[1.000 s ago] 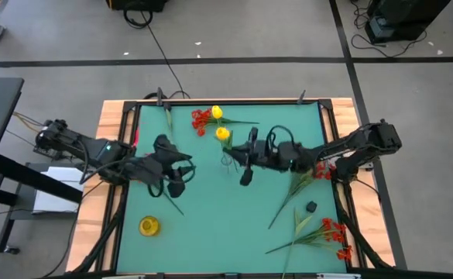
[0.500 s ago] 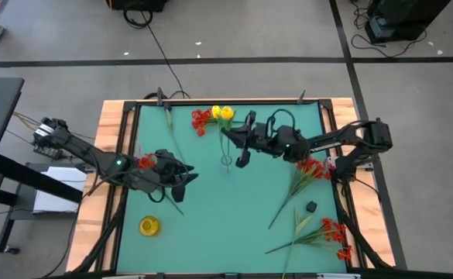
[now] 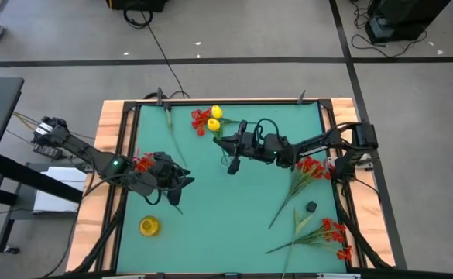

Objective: Sort flowers into vase by color
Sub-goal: Put the yellow tulip into the transparent vase

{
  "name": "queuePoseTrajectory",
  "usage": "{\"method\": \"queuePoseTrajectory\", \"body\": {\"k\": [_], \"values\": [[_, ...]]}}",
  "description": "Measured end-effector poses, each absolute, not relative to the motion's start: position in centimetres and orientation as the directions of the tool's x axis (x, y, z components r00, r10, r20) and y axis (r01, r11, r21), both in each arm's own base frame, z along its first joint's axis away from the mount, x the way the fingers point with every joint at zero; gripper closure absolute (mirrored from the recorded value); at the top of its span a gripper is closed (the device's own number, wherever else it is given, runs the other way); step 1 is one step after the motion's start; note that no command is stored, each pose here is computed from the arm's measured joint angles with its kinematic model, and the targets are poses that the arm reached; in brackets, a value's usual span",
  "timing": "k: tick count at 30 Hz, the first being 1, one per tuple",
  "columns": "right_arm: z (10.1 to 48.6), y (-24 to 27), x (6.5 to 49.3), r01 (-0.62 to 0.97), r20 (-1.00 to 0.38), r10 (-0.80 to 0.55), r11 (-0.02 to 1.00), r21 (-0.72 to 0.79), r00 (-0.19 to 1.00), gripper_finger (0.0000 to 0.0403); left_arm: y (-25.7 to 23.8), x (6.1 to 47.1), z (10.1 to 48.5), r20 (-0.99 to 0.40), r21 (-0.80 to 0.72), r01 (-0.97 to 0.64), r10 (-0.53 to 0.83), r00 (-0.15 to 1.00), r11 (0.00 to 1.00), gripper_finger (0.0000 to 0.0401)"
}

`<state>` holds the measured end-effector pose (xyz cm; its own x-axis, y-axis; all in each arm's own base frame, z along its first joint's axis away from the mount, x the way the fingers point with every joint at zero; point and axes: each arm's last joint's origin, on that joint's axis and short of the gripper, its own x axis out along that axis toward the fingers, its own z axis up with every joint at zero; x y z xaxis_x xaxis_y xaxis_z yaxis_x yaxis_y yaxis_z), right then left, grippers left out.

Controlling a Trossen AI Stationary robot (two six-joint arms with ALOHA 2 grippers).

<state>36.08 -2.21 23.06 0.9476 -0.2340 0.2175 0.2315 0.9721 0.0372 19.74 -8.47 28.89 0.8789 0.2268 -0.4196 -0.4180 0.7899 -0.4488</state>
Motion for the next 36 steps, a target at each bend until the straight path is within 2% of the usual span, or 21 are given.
{"method": "queuePoseTrajectory", "body": {"k": [4,8,13,17,22,26,30,34,36], "values": [[22.8,-2.4,35.8,0.301,0.194,-0.311,0.950,0.079,0.930,0.0331,-8.1,19.6,29.0,-0.422,-0.438,-0.436,0.248,0.872,0.787,0.0229],[23.0,-2.1,35.4,0.298,0.155,-0.314,0.947,0.120,0.937,0.0266,-7.9,19.4,28.8,-0.435,-0.421,-0.456,0.267,0.860,0.784,0.0229],[22.4,-1.2,34.9,0.288,-0.004,-0.292,0.941,0.176,0.956,0.0188,-7.8,19.3,28.7,-0.444,-0.412,-0.464,0.271,0.854,0.784,0.0229],[23.4,-0.2,33.5,0.397,-0.115,-0.380,0.889,0.229,0.918,0.0148,-7.8,19.1,28.5,-0.466,-0.444,-0.494,0.278,0.840,0.748,0.0229],[25.0,0.3,30.7,0.547,-0.237,-0.500,0.807,0.221,0.833,0.0138,-7.3,18.7,27.8,-0.513,-0.369,-0.546,0.325,0.795,0.752,0.0229],[26.3,-0.1,29.2,0.543,-0.263,-0.484,0.804,0.243,0.834,0.0137,-6.6,18.8,27.7,-0.521,-0.346,-0.584,0.367,0.770,0.734,0.0229],[27.4,-0.5,28.6,0.465,-0.251,-0.398,0.820,0.334,0.882,0.0137,-6.0,19.0,27.7,-0.524,-0.340,-0.610,0.394,0.755,0.716,0.0229],[27.6,-0.8,27.6,0.523,-0.337,-0.406,0.737,0.429,0.849,0.0139,-5.5,19.1,27.6,-0.527,-0.332,-0.629,0.415,0.741,0.703,0.0229],[27.9,-1.2,27.3,0.594,-0.420,-0.435,0.692,0.411,0.797,0.0144,-5.2,19.1,27.6,-0.529,-0.314,-0.633,0.424,0.735,0.707,0.0229]]}}
